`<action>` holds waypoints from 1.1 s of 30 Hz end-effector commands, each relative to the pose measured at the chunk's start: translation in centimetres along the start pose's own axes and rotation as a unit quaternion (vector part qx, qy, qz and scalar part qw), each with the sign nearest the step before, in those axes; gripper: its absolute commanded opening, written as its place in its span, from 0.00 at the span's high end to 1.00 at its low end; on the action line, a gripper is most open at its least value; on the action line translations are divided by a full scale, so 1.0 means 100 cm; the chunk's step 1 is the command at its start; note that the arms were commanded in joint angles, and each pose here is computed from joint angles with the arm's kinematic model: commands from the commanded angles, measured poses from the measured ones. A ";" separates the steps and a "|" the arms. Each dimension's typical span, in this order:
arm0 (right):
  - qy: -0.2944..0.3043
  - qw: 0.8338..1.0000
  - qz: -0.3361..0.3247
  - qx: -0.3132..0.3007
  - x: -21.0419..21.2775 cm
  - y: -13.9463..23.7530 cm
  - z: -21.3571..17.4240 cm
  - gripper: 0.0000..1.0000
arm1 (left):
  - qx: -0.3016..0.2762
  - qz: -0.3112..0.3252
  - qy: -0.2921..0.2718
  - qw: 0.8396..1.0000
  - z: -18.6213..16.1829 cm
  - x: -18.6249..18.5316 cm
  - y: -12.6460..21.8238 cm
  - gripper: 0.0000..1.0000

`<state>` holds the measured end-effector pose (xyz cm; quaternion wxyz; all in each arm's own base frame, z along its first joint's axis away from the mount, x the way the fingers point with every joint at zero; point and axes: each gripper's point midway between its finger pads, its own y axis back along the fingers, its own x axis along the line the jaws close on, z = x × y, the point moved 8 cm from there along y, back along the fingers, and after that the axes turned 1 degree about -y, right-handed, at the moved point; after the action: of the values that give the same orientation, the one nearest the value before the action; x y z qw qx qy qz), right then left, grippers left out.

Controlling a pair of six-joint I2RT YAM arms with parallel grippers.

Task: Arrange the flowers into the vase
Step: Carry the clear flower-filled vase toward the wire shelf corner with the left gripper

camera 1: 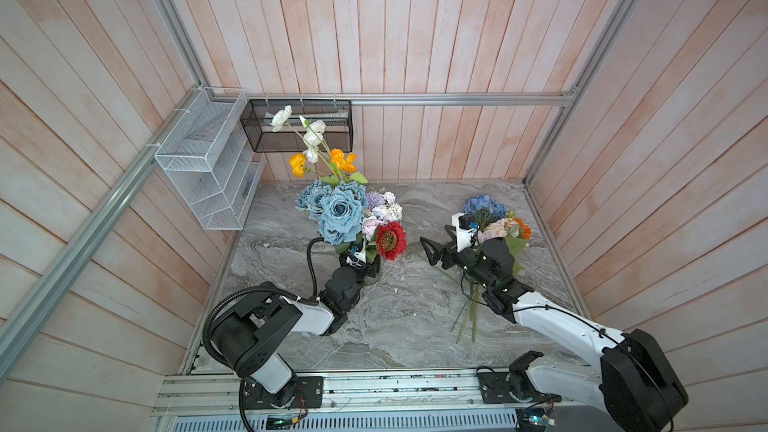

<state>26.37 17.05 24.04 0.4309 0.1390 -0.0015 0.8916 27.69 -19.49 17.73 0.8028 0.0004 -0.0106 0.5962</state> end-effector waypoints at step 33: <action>-0.001 1.000 0.010 -0.006 0.001 -0.004 0.004 0.02 | 0.011 0.329 -0.037 0.943 0.023 0.146 0.014 0.48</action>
<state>26.44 17.17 23.79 0.4277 0.1417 0.0022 0.8927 30.51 -7.36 18.21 0.6153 0.0481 -0.0123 0.7867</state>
